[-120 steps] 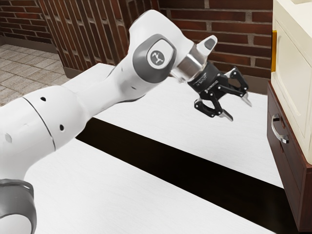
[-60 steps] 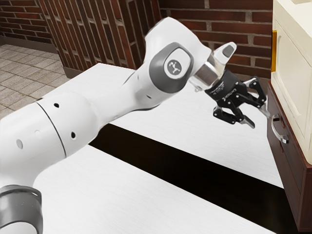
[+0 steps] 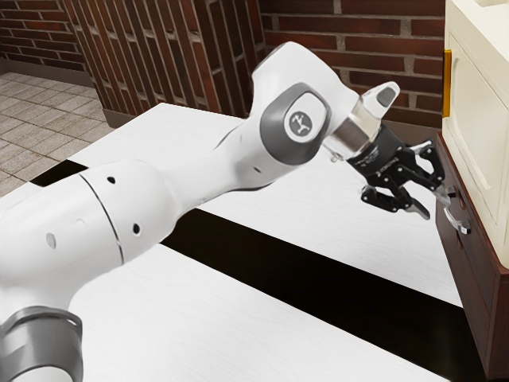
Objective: Pull the drawer handle with one arm to open the drawer
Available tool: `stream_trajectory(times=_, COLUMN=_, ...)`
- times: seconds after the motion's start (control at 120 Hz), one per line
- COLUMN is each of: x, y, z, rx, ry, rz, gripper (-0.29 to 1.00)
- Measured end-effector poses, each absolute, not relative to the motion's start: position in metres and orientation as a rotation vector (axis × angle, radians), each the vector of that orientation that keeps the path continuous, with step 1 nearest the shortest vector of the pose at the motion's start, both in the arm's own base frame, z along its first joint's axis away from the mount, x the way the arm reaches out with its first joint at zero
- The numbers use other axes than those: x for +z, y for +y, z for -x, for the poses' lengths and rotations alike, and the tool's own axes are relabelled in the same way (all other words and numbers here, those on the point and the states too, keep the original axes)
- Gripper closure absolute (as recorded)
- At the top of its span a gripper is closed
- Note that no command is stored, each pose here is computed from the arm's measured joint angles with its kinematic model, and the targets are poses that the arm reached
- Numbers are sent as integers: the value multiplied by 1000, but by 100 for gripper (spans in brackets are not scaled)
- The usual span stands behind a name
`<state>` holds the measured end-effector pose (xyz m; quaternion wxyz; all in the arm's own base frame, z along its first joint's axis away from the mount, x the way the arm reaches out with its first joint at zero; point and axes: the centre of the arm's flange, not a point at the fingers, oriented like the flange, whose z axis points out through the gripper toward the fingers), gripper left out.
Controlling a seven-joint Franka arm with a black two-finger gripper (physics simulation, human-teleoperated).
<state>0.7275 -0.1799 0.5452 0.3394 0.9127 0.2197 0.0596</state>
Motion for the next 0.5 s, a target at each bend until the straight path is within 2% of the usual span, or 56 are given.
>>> stream_trajectory(times=0.5, x=535, y=-189, z=-730, rx=154, ry=558, rz=-2382, gripper=57)
